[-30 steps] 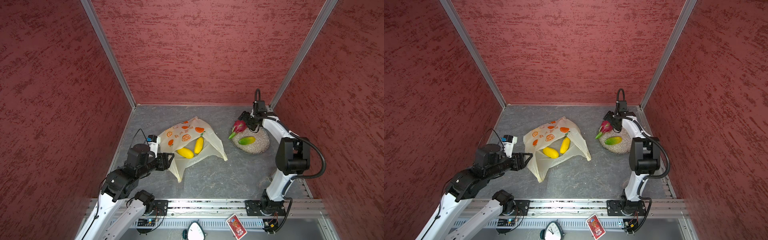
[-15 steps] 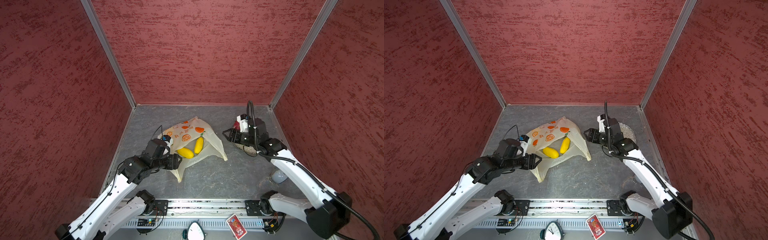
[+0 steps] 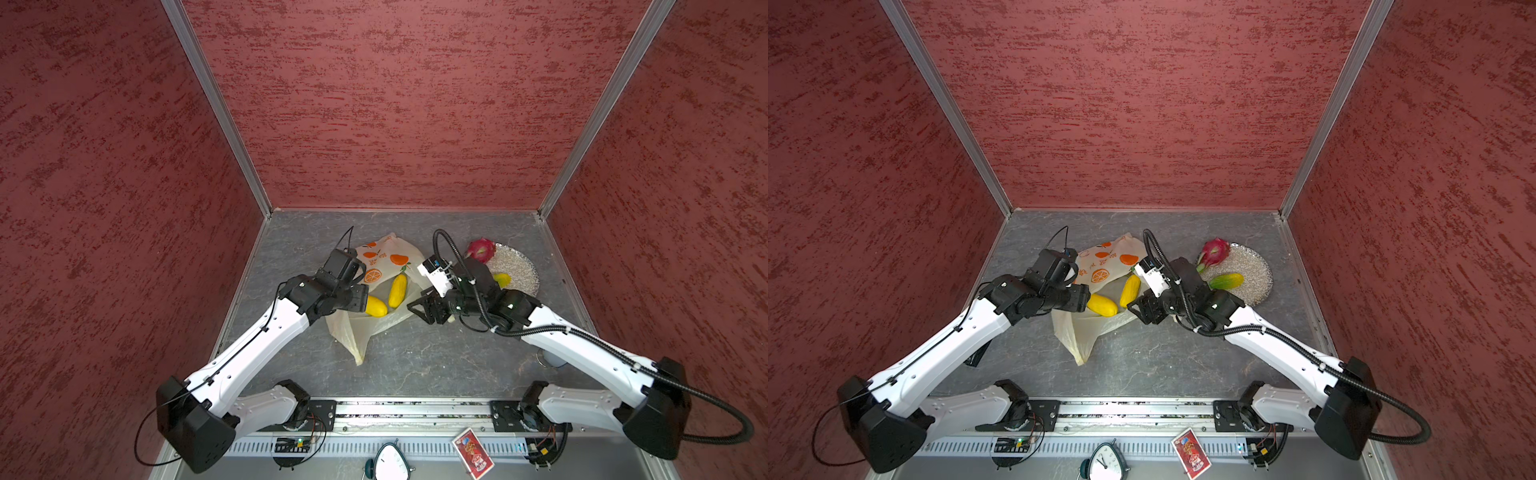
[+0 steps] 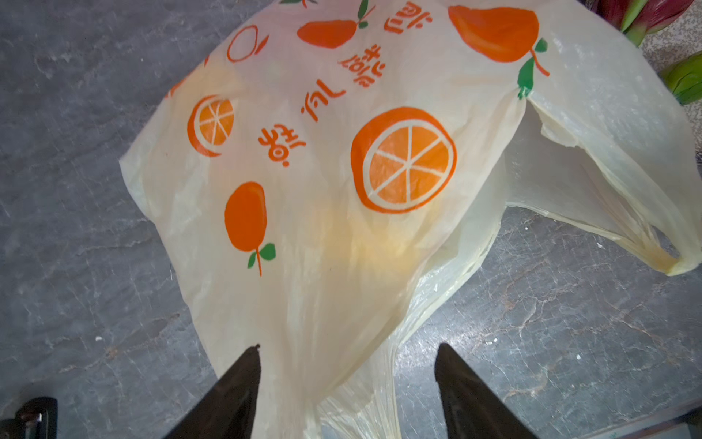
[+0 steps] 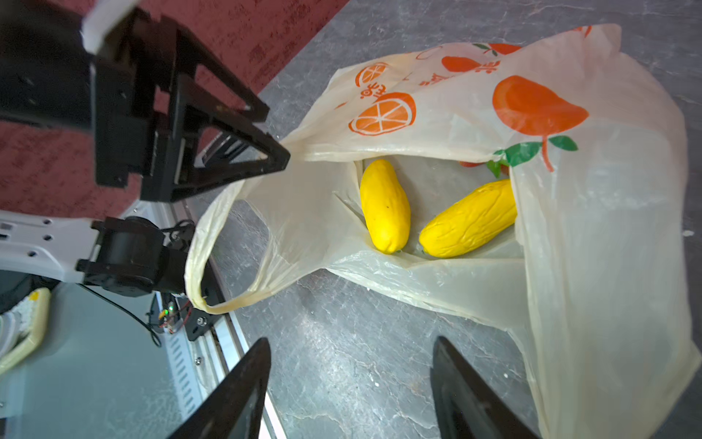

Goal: Take fruits out of the plastic bag
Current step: Adjust the plastic bag at the center of the board, then take out the fake fruit from the plastic bag, then place the fake fruit on the plate.

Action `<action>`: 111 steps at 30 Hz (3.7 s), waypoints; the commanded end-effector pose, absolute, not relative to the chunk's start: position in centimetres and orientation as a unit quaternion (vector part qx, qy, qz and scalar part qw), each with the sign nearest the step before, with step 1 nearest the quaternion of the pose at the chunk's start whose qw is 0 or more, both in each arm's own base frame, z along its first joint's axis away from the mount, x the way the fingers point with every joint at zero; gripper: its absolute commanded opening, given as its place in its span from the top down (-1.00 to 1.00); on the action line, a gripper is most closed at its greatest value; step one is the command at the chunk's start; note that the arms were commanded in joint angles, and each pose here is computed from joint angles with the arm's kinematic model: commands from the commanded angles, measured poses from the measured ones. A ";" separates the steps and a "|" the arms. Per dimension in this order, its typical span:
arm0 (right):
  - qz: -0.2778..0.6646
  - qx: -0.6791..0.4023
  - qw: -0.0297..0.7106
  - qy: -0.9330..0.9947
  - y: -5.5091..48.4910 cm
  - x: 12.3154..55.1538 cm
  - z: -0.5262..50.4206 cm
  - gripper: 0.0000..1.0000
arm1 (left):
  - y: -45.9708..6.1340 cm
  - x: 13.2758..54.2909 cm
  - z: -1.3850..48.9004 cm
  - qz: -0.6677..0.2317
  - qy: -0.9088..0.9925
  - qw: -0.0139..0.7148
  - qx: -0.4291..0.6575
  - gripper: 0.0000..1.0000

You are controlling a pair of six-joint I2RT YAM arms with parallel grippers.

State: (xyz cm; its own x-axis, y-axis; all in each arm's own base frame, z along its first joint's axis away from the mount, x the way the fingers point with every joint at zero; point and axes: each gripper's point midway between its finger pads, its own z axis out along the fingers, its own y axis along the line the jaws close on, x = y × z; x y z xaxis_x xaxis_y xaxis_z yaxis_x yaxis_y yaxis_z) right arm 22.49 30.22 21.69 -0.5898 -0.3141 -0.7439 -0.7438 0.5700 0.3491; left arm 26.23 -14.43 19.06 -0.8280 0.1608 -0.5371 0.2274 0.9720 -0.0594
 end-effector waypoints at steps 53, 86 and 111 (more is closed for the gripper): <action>-0.058 -0.589 0.415 0.691 38.3 42.3 7.9 -0.03 | -15.3 32.5 20.0 -0.103 0.947 0.253 0.171 1.00; 0.122 -0.455 0.514 0.716 27.9 27.7 23.1 1.00 | -14.4 31.6 18.3 -0.145 0.957 0.223 0.117 1.00; 0.018 -0.036 0.534 0.844 -1.2 40.1 25.2 1.00 | -14.4 30.3 18.4 -0.157 0.956 0.217 0.116 1.00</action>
